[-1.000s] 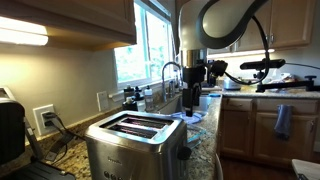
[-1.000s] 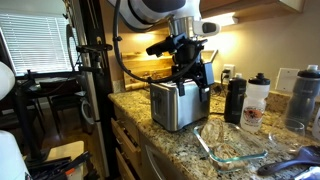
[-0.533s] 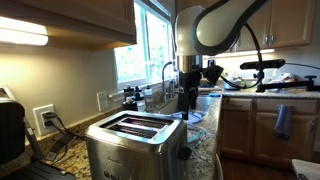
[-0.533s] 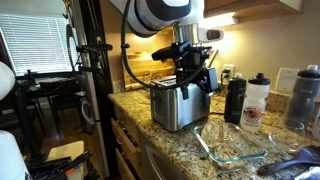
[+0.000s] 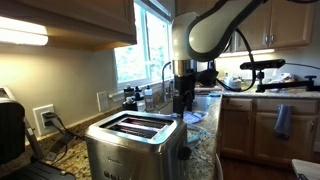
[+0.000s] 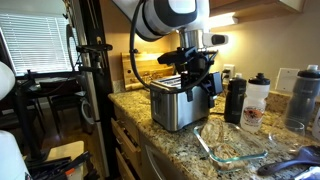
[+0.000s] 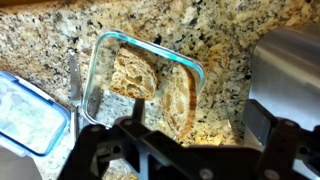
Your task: Put one slice of bread in the bread toaster
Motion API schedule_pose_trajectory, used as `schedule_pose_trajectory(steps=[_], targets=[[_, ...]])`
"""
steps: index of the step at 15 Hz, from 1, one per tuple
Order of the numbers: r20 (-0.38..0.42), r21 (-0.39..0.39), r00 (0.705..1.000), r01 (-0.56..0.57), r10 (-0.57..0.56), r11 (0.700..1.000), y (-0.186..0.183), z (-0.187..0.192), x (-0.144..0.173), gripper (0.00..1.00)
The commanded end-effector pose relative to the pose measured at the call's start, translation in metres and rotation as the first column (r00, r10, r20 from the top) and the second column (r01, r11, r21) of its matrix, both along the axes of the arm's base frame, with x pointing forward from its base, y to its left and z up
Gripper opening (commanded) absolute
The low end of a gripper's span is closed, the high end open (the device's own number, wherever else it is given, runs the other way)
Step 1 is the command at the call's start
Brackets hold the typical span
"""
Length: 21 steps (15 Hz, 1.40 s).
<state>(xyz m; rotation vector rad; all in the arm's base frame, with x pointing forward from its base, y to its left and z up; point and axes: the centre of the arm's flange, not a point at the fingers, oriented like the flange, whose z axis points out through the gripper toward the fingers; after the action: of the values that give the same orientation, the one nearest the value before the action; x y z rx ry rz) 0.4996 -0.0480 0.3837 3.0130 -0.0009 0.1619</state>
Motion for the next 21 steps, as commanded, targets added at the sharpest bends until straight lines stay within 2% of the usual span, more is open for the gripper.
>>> schedule_pose_trajectory(steps=[1, 21], targets=[[0.022, 0.006, 0.999, 0.032, -0.032, 0.999, -0.005, -0.005, 0.013, 1.0], [-0.013, 0.021, 0.996, 0.085, -0.085, 0.996, -0.016, -0.043, 0.059, 1.0]])
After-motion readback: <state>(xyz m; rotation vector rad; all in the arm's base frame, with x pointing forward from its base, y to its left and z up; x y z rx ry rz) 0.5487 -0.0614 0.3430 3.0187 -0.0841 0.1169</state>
